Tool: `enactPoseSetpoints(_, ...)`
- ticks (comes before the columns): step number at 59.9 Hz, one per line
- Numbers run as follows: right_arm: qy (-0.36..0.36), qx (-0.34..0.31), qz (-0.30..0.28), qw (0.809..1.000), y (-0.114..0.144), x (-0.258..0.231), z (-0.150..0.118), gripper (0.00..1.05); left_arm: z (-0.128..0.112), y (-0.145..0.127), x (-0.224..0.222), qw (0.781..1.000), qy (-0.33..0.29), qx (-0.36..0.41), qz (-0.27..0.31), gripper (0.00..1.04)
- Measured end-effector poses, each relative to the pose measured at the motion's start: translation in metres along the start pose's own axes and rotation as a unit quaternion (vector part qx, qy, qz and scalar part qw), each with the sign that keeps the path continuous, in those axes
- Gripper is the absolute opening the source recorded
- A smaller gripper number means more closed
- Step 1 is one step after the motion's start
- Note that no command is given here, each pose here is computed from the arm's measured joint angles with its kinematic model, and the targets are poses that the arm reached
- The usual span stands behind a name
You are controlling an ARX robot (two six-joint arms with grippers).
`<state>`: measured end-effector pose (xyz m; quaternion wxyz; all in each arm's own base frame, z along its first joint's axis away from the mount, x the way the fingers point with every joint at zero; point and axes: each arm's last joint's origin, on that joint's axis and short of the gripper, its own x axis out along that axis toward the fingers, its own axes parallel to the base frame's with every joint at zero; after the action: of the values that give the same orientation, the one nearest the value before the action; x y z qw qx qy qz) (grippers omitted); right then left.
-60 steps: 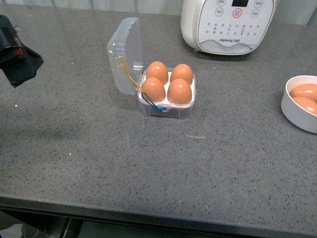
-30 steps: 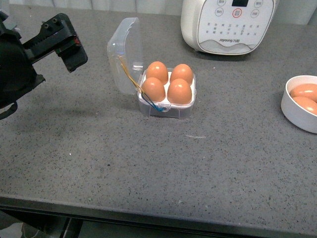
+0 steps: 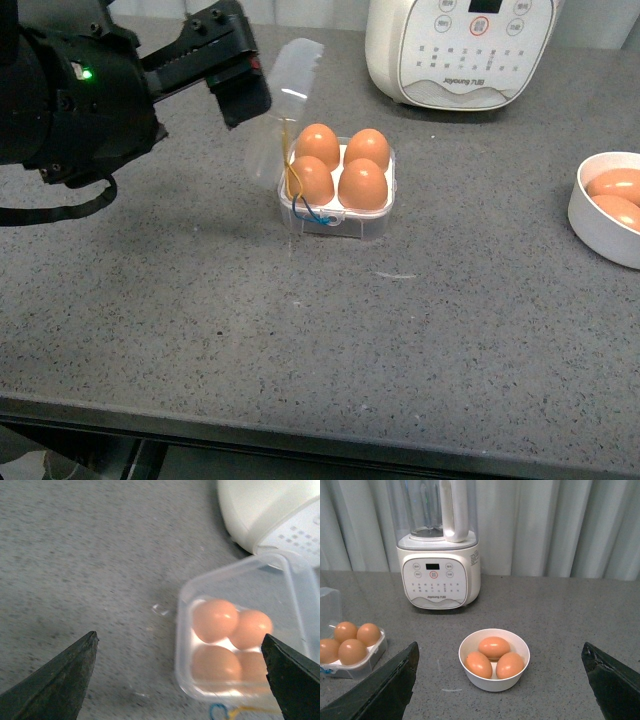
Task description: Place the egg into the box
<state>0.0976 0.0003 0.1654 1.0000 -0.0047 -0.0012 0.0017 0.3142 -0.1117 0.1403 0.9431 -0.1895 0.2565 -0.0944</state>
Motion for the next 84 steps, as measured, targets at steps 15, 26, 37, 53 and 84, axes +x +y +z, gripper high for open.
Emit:
enactPoseSetpoints(15, 0.000, 0.000, 0.000, 1.000, 0.000, 0.000, 0.000, 0.95, -0.020, -0.049, -0.019, 0.996, 0.031, 0.039, -0.072, 0.98)
enactPoseSetpoints(26, 0.000, 0.000, 0.000, 1.000, 0.000, 0.000, 0.000, 0.95, 0.005, -0.025, -0.028, 0.999, -0.010, 0.010, -0.032, 0.98)
enactPoseSetpoints(37, 0.000, 0.000, 0.000, 1.000, 0.000, 0.000, 0.000, 0.95, 0.030, 0.024, -0.067, 0.998, -0.047, -0.028, 0.008, 0.98)
enactPoseSetpoints(53, 0.000, 0.000, 0.000, 1.000, 0.000, 0.000, 0.000, 0.95, 0.026, 0.071, -0.145, 0.992, -0.092, -0.055, 0.074, 0.95)
enactPoseSetpoints(84, 0.000, 0.000, 0.000, 1.000, 0.000, 0.000, 0.000, 0.95, -0.017, 0.072, -0.185, 0.946, -0.254, 0.180, 0.093, 0.04)
